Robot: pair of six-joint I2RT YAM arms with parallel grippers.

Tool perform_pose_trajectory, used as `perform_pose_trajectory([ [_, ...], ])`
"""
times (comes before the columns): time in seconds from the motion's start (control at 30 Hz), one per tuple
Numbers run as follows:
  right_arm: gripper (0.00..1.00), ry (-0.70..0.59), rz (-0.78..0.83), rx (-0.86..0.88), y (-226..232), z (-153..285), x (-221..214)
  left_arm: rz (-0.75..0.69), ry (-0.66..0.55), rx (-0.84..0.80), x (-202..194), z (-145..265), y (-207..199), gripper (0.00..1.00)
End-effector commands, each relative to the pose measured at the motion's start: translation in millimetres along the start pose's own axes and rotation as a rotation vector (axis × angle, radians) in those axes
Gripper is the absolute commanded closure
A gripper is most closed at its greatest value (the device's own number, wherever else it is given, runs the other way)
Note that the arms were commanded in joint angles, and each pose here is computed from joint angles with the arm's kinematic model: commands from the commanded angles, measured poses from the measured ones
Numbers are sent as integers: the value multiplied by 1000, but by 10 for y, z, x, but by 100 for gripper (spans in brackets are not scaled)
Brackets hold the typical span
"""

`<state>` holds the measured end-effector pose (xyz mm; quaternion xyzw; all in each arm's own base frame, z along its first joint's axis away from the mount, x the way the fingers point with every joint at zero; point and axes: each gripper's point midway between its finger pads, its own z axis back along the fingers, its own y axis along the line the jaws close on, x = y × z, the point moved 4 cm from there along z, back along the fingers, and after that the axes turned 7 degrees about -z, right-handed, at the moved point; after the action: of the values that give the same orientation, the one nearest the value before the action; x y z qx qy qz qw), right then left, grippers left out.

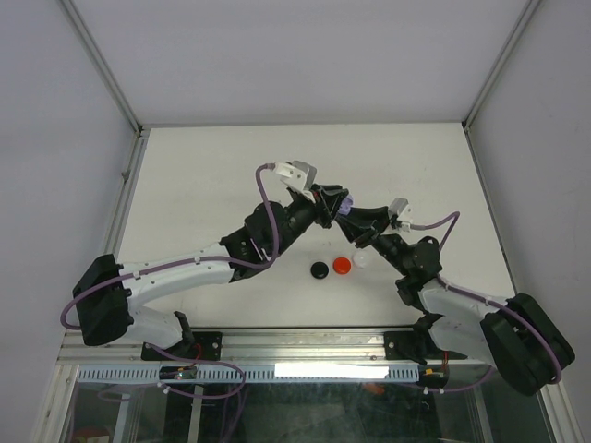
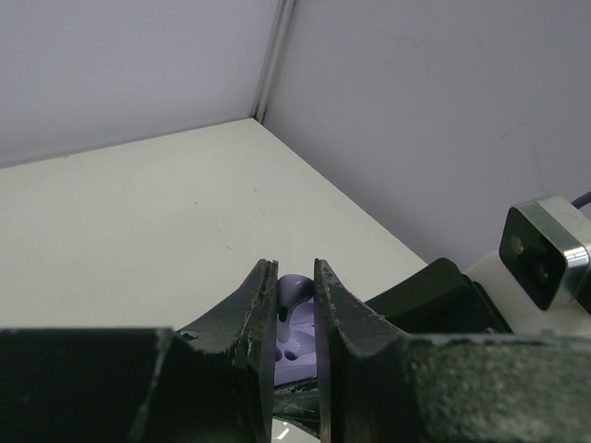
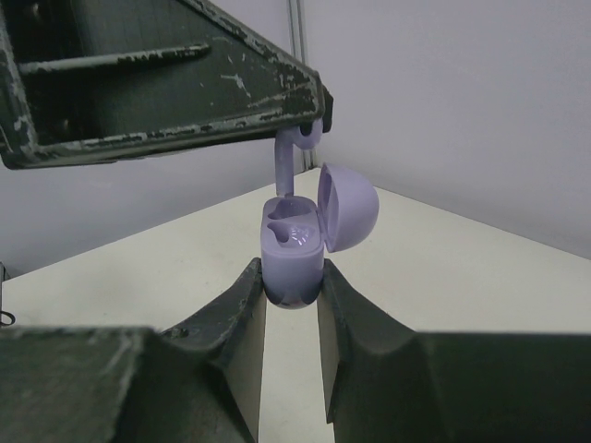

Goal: Insert the wireless bluetooth earbuds into the charging case
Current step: Place the earbud in the charging case.

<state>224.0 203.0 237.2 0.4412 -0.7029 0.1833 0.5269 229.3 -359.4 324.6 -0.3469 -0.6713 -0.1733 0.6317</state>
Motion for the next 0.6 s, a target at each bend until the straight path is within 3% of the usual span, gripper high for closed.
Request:
perform_pose_trajectory([
  [0.0, 100, -111, 30, 37, 90, -82, 302, -13, -62, -41, 90, -4, -112, 86],
  [0.57, 100, -119, 34, 27, 79, -78, 319, -72, -47, -17, -13, 48, -124, 86],
])
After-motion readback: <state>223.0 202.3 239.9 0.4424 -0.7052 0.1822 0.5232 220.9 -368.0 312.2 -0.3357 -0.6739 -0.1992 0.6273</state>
